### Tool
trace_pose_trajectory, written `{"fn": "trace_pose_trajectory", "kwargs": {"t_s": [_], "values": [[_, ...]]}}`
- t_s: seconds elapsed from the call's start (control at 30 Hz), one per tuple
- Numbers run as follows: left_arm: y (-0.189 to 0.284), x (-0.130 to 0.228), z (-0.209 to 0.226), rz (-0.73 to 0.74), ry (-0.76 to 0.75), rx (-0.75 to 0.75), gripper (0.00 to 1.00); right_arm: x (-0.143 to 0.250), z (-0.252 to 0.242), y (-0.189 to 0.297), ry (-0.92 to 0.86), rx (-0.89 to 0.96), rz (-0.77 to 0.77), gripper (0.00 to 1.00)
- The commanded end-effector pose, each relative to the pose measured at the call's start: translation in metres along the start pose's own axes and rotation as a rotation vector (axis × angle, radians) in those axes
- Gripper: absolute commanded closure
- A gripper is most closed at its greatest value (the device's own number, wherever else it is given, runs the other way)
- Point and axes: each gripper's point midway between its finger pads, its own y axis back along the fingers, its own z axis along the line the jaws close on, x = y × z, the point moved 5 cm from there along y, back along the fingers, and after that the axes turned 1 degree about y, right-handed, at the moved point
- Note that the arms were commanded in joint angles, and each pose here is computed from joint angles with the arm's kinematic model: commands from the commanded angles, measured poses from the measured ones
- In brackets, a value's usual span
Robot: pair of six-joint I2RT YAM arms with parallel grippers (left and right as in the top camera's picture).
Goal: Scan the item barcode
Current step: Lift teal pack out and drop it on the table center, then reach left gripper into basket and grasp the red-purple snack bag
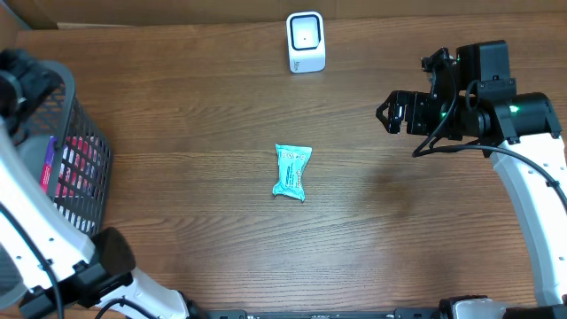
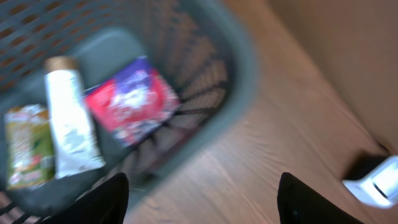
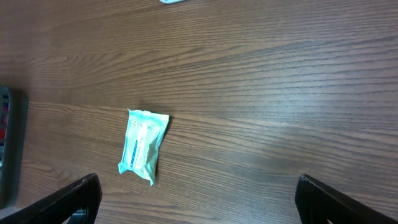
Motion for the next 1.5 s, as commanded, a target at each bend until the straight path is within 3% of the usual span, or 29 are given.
{"fn": "trace_pose_trajectory", "kwargs": {"t_s": [0.0,0.2,0.37,0.5,0.87,1.47], "values": [[-0.021,-0.004,0.036,0.058,0.068,-0.101,0.32,-0.007,0.003,0.008,0.007,-0.008,-0.03,0.0],[-0.052,0.002,0.106,0.184,0.258,-0.232,0.32,-0.008,0.003,0.008,0.008,-0.009,-0.033,0.0],[-0.082,0.003,0.144,0.22,0.313,-0.231,0.33,-0.008,0.003,0.008,0.009,-0.009,-0.035,0.0],[-0.107,0.007,0.146,0.255,0.27,-0.149,0.33,-0.008,0.003,0.008,0.009,-0.009,-0.035,0.0],[-0.192,0.049,0.164,0.327,0.299,-0.15,0.33,-0.009,0.003,0.008,0.01,-0.01,-0.039,0.0],[-0.276,0.104,0.157,0.278,0.22,-0.085,0.34,-0.01,0.004,0.008,0.006,-0.011,-0.041,0.0]]}}
